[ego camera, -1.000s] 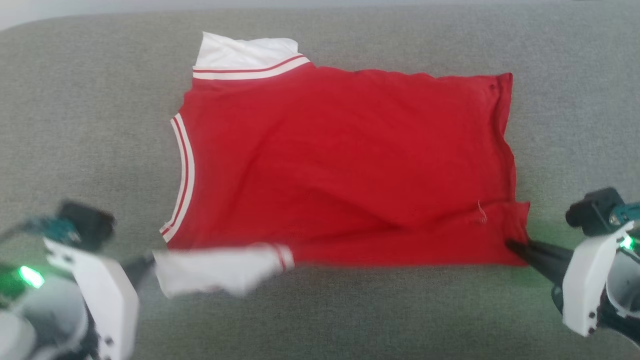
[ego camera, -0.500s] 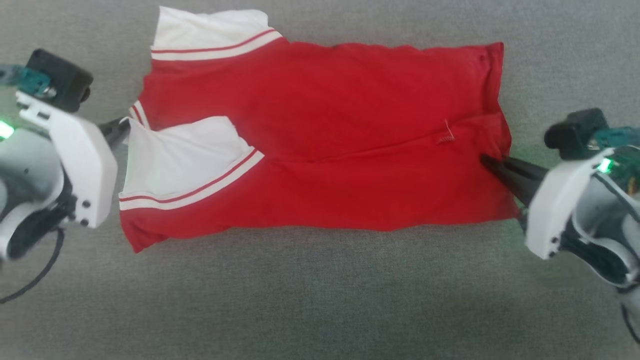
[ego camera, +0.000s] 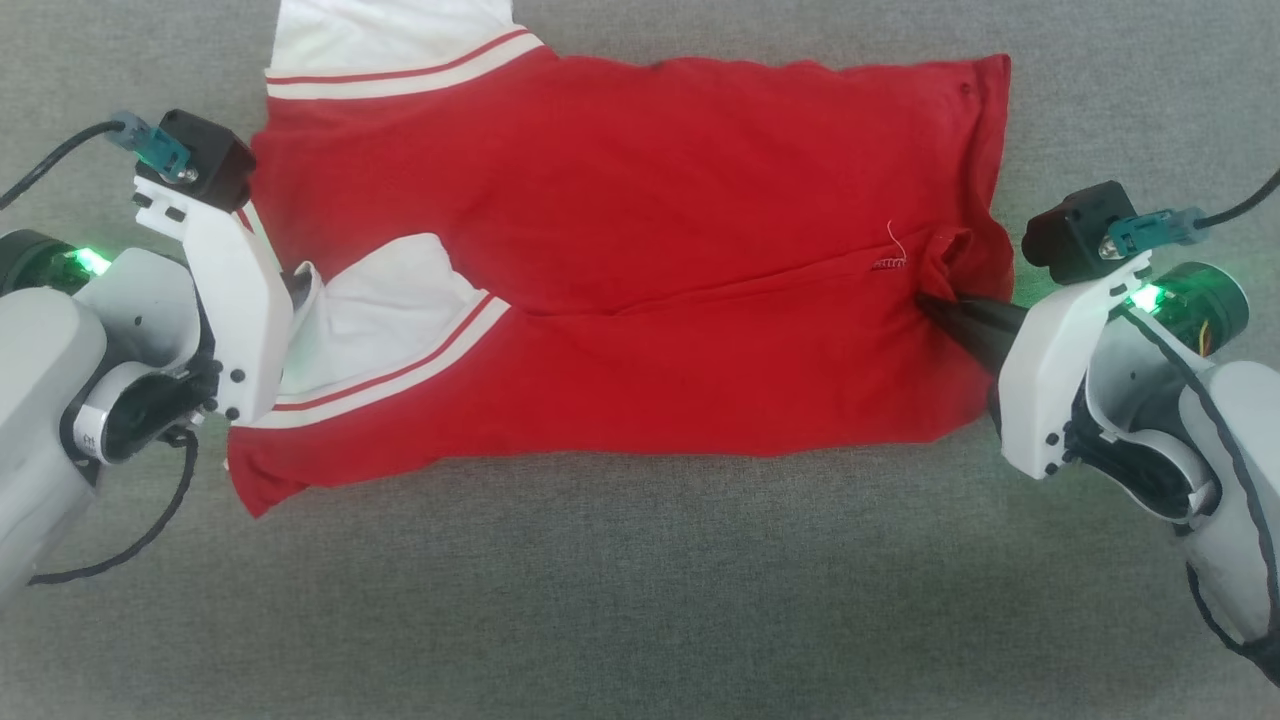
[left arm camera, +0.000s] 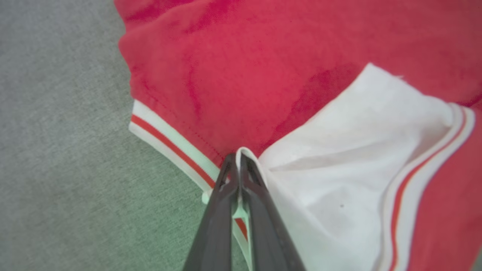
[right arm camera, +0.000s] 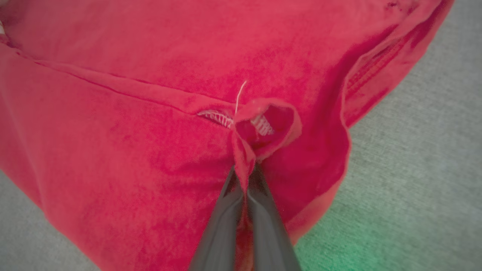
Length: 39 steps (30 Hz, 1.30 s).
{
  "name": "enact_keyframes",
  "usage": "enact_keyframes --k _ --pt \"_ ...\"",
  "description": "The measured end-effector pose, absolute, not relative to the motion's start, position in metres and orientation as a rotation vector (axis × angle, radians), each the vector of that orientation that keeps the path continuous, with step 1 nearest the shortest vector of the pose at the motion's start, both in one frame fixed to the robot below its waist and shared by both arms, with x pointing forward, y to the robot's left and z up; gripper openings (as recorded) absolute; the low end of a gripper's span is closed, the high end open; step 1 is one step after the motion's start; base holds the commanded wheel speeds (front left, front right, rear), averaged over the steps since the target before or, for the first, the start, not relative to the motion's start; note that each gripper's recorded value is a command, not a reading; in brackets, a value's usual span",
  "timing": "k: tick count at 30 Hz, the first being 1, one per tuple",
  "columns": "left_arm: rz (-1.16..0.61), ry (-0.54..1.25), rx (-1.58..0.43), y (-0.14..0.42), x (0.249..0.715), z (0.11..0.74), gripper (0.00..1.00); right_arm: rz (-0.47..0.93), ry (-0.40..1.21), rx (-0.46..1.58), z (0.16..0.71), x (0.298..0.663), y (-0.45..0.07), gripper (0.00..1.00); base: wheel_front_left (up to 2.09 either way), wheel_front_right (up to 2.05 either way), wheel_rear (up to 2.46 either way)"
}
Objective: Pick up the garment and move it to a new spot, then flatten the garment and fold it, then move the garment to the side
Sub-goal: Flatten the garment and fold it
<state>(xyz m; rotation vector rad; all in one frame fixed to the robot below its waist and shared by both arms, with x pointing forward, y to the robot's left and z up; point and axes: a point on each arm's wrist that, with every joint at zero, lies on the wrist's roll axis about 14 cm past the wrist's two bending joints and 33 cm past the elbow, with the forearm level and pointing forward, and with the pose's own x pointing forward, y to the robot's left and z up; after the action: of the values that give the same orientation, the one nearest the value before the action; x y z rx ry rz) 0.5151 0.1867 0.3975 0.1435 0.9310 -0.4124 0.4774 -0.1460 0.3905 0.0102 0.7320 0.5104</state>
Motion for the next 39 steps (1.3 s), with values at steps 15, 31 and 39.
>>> enact_keyframes --k 15,31,39 --pt "-0.26 0.882 0.055 0.201 0.488 0.447 1.0 0.455 0.47 -0.001 0.46 0.497 -0.158 1.0 0.0 0.0 0.0" --pt "-0.213 0.978 -0.023 0.196 0.427 0.437 1.0 0.172 0.011 0.032 0.549 0.488 -0.205 1.0 0.0 0.0 0.0" --pt "-0.152 1.079 -0.066 0.205 0.424 0.396 1.0 0.091 0.01 0.05 0.547 0.473 -0.223 1.0 0.0 0.0 0.0"
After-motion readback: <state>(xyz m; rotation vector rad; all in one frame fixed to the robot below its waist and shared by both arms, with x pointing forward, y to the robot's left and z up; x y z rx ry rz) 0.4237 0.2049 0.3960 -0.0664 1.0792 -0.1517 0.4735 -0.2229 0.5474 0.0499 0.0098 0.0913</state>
